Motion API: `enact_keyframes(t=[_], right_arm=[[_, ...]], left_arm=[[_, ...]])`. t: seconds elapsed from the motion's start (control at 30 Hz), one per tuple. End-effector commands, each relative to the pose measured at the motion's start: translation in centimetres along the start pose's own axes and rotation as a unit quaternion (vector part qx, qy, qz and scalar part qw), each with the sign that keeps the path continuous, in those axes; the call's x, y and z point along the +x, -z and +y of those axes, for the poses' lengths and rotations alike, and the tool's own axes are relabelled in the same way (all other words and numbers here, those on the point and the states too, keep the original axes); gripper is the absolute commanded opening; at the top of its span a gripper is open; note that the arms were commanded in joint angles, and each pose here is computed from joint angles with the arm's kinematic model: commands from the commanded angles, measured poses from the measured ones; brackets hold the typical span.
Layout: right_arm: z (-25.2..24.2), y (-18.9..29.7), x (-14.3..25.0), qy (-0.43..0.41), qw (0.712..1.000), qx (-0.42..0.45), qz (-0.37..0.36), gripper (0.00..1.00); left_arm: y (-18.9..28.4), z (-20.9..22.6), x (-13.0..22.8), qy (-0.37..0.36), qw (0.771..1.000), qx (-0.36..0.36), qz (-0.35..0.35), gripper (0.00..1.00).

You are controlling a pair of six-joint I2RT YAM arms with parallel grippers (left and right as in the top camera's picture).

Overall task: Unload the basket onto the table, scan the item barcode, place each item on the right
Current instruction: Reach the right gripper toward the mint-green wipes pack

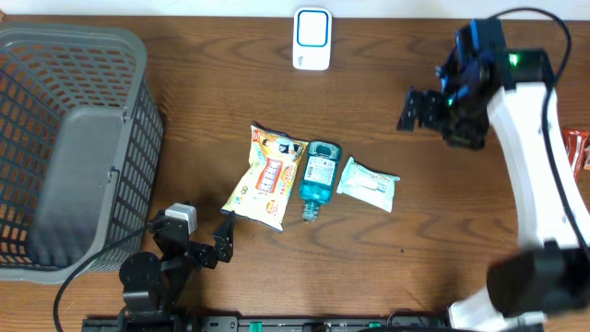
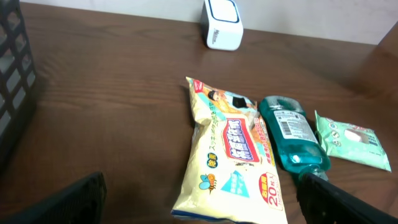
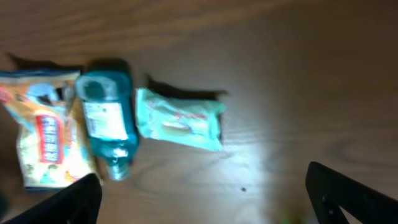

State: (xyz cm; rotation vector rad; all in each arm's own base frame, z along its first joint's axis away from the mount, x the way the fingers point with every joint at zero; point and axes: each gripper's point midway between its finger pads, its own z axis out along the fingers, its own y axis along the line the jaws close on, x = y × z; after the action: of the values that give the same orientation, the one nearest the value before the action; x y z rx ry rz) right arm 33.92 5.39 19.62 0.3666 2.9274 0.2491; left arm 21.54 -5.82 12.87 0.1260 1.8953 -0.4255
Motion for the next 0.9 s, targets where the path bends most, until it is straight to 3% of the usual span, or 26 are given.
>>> enact_keyframes(t=[0.0,0.17,0.4,0.63,0.7,0.87], right_arm=[[-1.2,-0.8,2.3,-0.017,0.998,0.04,-0.039,0.99],[0.7,-7.7,5.8,0.029,0.999,0.0,-0.025,0.99],[0.7,-14.6,7.4,0.051,0.998,-0.011,-0.035,0.87],[0.2,-16.8,7.4,0.046,0.998,-0.008,-0.042,0.71],[0.2,-17.4,7.3,0.046,0.998,-0.009,-0.043,0.62],[-0.7,-19.2,8.7,0.03,0.999,0.01,-0.008,0.49]], left_arm=[[-0.2,0.3,1.0,-0.002,1.0,-0.003,0.013,0.98],[-0.2,0.3,1.0,-0.002,1.0,-0.003,0.013,0.98],[-0.2,0.3,1.0,-0.002,1.0,-0.003,0.014,0.98],[-0.2,0.3,1.0,-0.002,1.0,-0.003,0.013,0.98],[-0.2,0.3,1.0,-0.002,1.0,-0.003,0.013,0.98],[-0.2,0.3,1.0,-0.002,1.0,-0.003,0.013,0.98]])
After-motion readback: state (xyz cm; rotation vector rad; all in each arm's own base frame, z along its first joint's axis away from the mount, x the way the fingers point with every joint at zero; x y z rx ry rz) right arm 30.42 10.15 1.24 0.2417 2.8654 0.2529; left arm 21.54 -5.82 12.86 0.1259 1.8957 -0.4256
